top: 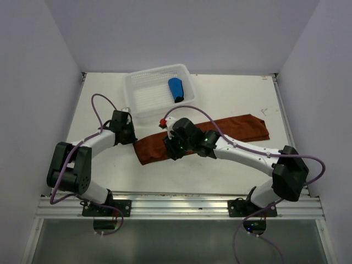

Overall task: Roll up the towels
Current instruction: Fold the towel

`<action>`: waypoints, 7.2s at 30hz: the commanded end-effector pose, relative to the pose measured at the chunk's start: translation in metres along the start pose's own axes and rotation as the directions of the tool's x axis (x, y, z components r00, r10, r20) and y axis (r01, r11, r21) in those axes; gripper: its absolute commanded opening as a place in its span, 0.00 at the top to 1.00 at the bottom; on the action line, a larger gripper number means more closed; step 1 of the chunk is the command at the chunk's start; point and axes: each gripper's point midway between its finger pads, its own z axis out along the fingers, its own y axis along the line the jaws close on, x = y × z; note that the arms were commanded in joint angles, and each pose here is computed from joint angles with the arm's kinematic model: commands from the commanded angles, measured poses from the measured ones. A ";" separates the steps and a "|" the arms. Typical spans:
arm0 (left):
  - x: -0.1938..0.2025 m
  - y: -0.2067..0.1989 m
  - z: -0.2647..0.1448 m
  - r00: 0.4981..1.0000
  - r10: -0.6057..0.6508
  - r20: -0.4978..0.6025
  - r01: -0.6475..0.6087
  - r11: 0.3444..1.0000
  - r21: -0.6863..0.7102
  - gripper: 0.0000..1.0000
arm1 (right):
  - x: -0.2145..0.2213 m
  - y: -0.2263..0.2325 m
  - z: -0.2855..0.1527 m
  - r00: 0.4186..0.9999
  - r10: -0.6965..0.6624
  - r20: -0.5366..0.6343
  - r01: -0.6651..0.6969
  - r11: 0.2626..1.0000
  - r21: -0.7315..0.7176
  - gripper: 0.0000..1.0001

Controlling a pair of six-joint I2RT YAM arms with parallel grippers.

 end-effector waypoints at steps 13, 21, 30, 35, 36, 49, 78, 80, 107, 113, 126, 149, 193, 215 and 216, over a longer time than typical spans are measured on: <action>-0.038 -0.020 -0.017 0.977 -0.099 0.190 0.066 0.983 0.174 1.00 | -0.037 0.066 0.089 0.990 -0.142 0.008 0.142 0.988 -0.055 0.65; -0.019 -0.014 -0.019 0.987 -0.077 0.140 0.055 0.986 0.156 0.64 | -0.033 0.057 0.102 0.993 -0.121 -0.018 0.121 0.993 -0.004 0.64; -0.005 -0.007 -0.015 0.993 -0.091 0.076 0.083 0.991 0.102 0.55 | -0.028 0.053 0.105 0.994 -0.106 -0.035 0.106 0.994 0.018 0.63; 0.014 0.002 -0.007 0.997 -0.076 0.021 0.075 0.996 0.044 0.58 | -0.027 0.052 0.110 0.996 -0.086 -0.036 0.087 0.996 0.020 0.63; 0.018 0.002 -0.006 0.997 -0.072 0.016 0.071 0.997 0.043 0.63 | -0.026 0.052 0.111 0.996 -0.081 -0.039 0.082 0.996 0.020 0.63; -0.024 0.000 -0.026 0.990 -0.036 0.140 0.038 0.999 -0.014 1.00 | -0.035 0.060 0.128 0.997 -0.070 -0.020 0.070 0.998 0.004 0.65; -0.007 -0.004 -0.010 0.997 -0.008 0.073 0.008 1.000 -0.002 1.00 | -0.028 0.045 0.168 1.000 0.019 -0.020 -0.017 0.995 0.103 0.80; -0.007 -0.003 -0.010 0.997 -0.006 0.073 0.007 1.000 -0.006 1.00 | -0.030 0.047 0.162 1.000 0.023 -0.014 -0.021 0.995 0.098 0.87; -0.016 -0.009 -0.008 0.997 -0.002 0.071 0.001 1.000 0.002 1.00 | -0.042 0.064 0.137 0.995 0.096 -0.007 -0.096 0.995 0.040 0.70; -0.013 -0.008 -0.004 0.998 -0.005 0.064 0.005 1.000 -0.001 1.00 | -0.034 0.053 0.156 0.996 0.083 -0.011 -0.081 0.992 0.092 0.64; -0.007 -0.007 0.000 0.999 0.000 0.043 0.000 1.000 0.004 1.00 | -0.018 0.038 0.183 0.994 0.109 -0.020 -0.104 0.982 0.160 0.83; -0.022 -0.013 -0.005 0.998 0.008 0.066 -0.009 1.000 0.008 1.00 | -0.050 0.082 0.141 0.960 0.281 0.010 -0.280 0.960 -0.015 1.00; -0.011 0.046 -0.030 0.999 -0.039 0.035 0.048 0.951 -0.307 1.00 | -0.029 -0.233 -0.049 0.887 0.351 0.301 -0.462 0.712 0.529 0.69; -0.093 0.138 -0.067 0.996 -0.026 0.085 0.074 0.770 -0.634 1.00 | 0.013 -0.316 -0.063 0.775 0.517 0.364 -0.629 0.575 0.523 0.66; -0.099 0.142 -0.066 0.995 -0.026 0.096 0.081 0.767 -0.637 1.00 | 0.014 -0.316 -0.062 0.776 0.519 0.358 -0.628 0.577 0.523 0.66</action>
